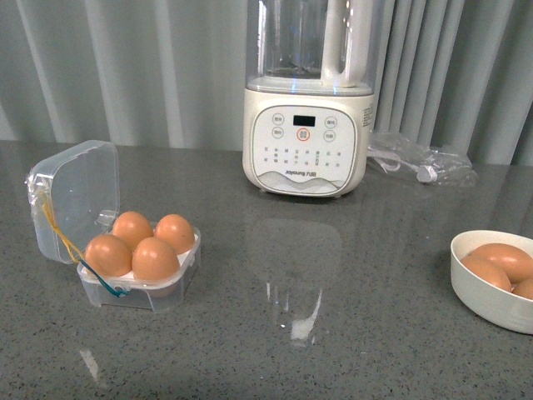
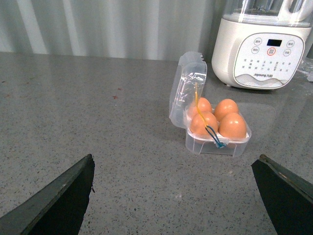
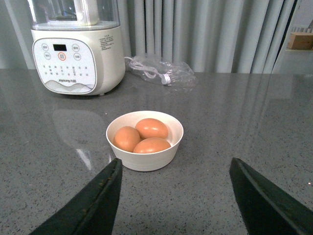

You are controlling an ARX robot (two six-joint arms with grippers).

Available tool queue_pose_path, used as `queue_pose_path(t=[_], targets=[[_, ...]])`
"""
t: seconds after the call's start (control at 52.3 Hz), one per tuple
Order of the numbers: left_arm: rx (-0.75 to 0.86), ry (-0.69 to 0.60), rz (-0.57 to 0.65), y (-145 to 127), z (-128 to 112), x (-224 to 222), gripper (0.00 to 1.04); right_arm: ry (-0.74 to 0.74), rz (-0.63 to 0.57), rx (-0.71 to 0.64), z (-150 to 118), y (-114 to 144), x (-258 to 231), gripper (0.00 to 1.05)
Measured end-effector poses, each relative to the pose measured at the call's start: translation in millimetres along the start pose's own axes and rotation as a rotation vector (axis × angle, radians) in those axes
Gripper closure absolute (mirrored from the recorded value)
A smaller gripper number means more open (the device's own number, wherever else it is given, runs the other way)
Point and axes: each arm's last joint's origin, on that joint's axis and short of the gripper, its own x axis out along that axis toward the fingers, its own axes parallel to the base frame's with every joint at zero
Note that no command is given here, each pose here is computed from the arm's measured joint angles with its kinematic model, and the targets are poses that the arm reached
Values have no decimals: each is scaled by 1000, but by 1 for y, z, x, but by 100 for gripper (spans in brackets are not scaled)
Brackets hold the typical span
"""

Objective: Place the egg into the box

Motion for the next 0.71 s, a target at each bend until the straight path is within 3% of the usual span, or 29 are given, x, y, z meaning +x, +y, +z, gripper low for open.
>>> queue_pose_path(t=[0.153, 0.459, 0.497, 0.573, 0.611, 0.707], targets=[[0, 0, 0, 0, 0, 0, 7, 0, 0, 2, 0, 0, 0, 5], [-3, 11, 6, 0, 0, 0, 7, 0, 0, 1, 0, 0, 0, 7], [-18, 104, 43, 0, -2, 1, 7, 0, 0, 1, 0, 0, 0, 7], [-8, 513, 114, 0, -2, 3, 7, 0, 0, 1, 0, 0, 0, 7], [-3, 580, 114, -1, -3, 3, 7, 0, 0, 1, 0, 0, 0, 7], [-7, 536, 107, -2, 9, 4, 7, 0, 0, 1, 0, 0, 0, 7]])
